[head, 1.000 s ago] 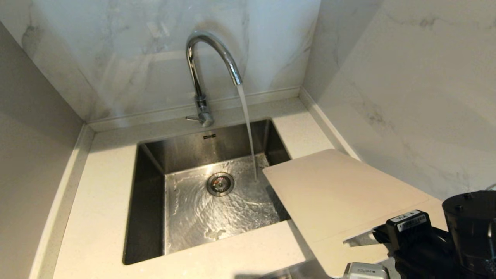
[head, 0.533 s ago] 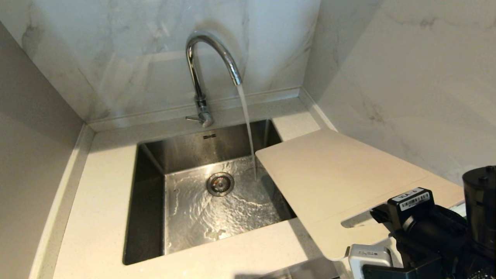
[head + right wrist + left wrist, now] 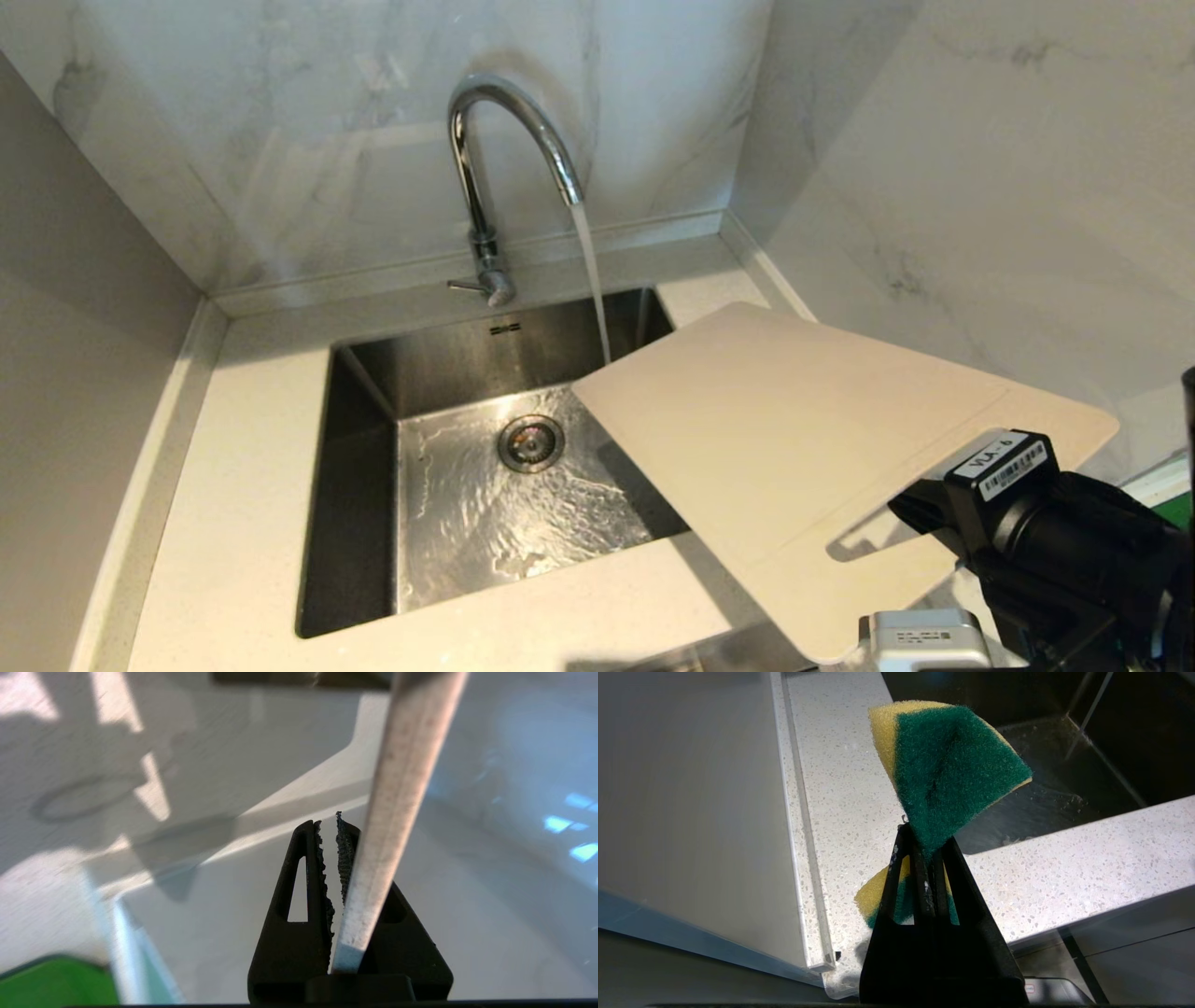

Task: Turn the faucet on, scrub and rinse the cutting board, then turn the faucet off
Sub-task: Pick up the cutting board

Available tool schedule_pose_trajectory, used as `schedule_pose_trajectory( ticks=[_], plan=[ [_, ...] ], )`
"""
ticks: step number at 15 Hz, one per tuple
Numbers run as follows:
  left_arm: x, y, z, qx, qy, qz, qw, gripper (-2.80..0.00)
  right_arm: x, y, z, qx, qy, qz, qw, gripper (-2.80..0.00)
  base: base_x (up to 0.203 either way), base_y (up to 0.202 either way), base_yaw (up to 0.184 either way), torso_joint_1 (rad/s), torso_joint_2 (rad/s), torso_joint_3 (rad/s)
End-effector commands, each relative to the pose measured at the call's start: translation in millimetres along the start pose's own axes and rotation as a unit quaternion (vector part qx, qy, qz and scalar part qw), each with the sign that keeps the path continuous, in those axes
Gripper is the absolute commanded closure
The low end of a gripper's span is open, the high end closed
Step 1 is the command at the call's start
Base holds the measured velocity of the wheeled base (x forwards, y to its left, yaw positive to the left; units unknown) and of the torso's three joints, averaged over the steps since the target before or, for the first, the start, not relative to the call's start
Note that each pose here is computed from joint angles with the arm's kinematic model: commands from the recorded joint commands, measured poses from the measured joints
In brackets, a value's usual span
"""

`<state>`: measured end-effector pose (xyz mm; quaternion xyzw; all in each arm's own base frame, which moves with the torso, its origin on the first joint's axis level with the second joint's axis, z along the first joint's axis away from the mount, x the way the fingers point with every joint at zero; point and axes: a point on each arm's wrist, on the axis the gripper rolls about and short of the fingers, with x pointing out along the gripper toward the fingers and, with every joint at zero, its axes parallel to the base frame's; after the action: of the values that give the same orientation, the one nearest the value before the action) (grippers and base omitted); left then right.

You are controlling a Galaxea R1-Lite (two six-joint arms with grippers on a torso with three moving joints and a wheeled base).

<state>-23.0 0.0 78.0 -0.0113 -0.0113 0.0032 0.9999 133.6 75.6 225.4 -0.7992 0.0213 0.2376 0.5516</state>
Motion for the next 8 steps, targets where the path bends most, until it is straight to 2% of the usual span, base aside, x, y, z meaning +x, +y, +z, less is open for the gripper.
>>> schedule_pose_trajectory(
  ticks=[1, 3, 5, 6, 8],
  plan=[
    [0.0, 0.0, -0.1, 0.000, 0.000, 0.001, 1.0000, 0.00, -4.1, -9.8, -1.5, -0.014, -0.026, -0.024, 0.999, 0.00, 0.000, 0.000, 0.000, 0.000, 0.00, 0.000],
    [0.0, 0.0, 0.0, 0.000, -0.001, 0.001, 1.0000, 0.00, -6.6, -14.3, -1.3, -0.034, -0.063, -0.034, 0.997, 0.00, 0.000, 0.000, 0.000, 0.000, 0.00, 0.000],
    [0.0, 0.0, -0.1, 0.000, 0.000, 0.001, 1.0000, 0.00, -12.3, -11.9, -1.5, -0.042, -0.087, -0.015, 0.995, 0.00, 0.000, 0.000, 0.000, 0.000, 0.00, 0.000],
    [0.0, 0.0, -0.1, 0.000, 0.000, 0.001, 1.0000, 0.00, -15.0, -14.3, -2.5, -0.051, -0.093, -0.014, 0.994, 0.00, 0.000, 0.000, 0.000, 0.000, 0.00, 0.000],
    [0.0, 0.0, -0.1, 0.000, 0.000, 0.001, 1.0000, 0.00, -21.7, -28.3, -6.7, -0.087, -0.093, -0.042, 0.991, 0.00, 0.000, 0.000, 0.000, 0.000, 0.00, 0.000]
  ],
)
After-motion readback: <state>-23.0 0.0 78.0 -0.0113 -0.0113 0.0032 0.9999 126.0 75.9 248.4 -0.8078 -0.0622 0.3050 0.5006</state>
